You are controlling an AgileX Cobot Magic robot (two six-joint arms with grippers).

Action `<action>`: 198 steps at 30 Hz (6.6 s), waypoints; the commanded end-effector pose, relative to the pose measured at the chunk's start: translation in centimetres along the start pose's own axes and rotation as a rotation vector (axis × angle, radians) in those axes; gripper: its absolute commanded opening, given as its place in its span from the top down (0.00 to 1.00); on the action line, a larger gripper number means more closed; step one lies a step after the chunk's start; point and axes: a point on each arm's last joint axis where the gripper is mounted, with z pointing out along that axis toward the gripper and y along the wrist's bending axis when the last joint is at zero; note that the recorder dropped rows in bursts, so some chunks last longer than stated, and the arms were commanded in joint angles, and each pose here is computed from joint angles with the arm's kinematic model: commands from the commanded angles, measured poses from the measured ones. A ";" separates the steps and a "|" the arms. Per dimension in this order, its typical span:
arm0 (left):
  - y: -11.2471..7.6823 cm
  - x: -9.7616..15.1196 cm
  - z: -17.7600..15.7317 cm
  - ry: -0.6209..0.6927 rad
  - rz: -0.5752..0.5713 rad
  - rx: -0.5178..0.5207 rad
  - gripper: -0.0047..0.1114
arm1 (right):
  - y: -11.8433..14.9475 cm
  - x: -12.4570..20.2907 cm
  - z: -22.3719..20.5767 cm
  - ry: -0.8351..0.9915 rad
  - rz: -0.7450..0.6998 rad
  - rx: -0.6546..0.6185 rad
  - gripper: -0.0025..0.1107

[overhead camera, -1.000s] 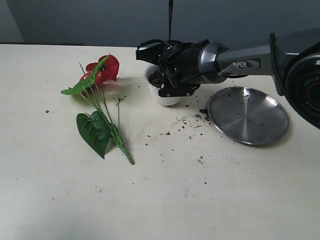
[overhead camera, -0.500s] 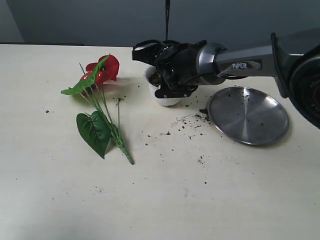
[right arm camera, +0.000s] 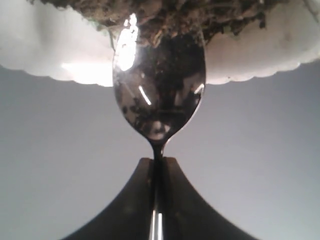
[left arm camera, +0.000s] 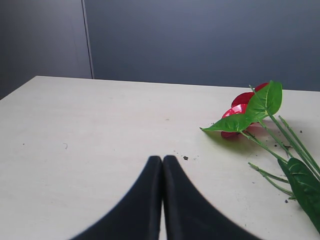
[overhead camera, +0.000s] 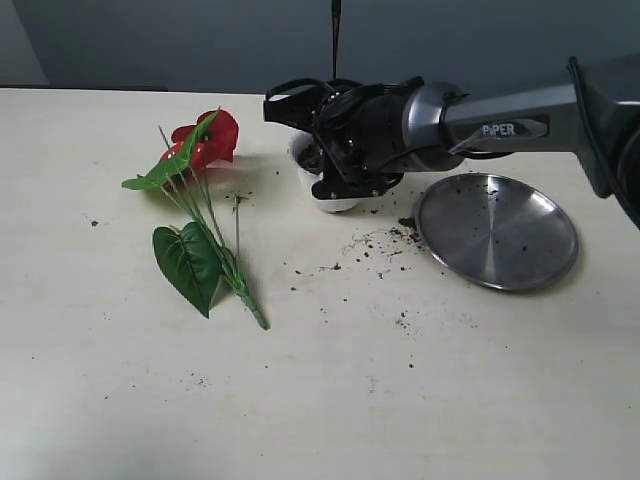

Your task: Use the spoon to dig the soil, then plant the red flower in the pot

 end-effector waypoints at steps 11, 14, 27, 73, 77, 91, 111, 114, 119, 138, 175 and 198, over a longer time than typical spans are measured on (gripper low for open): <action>0.0 0.0 0.0 -0.008 -0.006 0.000 0.95 | 1.4 2.3 1.2 0.026 0.004 0.023 0.98; 0.0 0.0 0.0 -0.008 -0.006 0.000 0.95 | 1.6 1.5 2.0 0.001 -0.001 0.026 0.98; 0.0 0.0 0.0 -0.008 -0.006 0.000 0.95 | 1.0 1.4 3.2 0.014 0.005 0.026 0.98; 0.0 0.0 0.0 -0.008 -0.006 0.000 0.95 | 1.7 2.8 1.0 0.026 0.005 0.031 0.98; 0.0 0.0 0.0 -0.008 -0.006 0.000 0.95 | 2.0 2.9 1.6 0.027 0.012 0.030 0.98; 0.0 0.0 0.0 -0.008 -0.006 0.000 0.95 | 2.6 1.9 2.6 -0.010 0.011 0.038 0.98; 0.0 0.0 0.0 -0.008 -0.006 0.000 0.95 | 1.1 -0.1 2.8 -0.042 -0.014 0.046 0.98; 0.0 0.0 0.0 -0.008 -0.006 0.000 0.95 | 1.1 -0.9 2.5 -0.050 -0.036 0.026 0.98; 0.0 0.0 0.0 -0.008 -0.006 0.000 0.95 | 1.6 -1.5 2.2 -0.062 -0.049 0.000 0.98; 0.0 0.0 0.0 -0.008 -0.006 0.000 0.95 | 0.4 1.1 -0.2 0.004 -0.028 0.034 0.98; 0.0 0.0 0.0 -0.008 -0.006 0.000 0.95 | 2.0 1.3 2.5 -0.002 -0.048 0.014 0.98; 0.0 0.0 0.0 -0.008 -0.006 0.000 0.95 | 1.4 -0.2 1.4 -0.023 -0.083 -0.007 0.98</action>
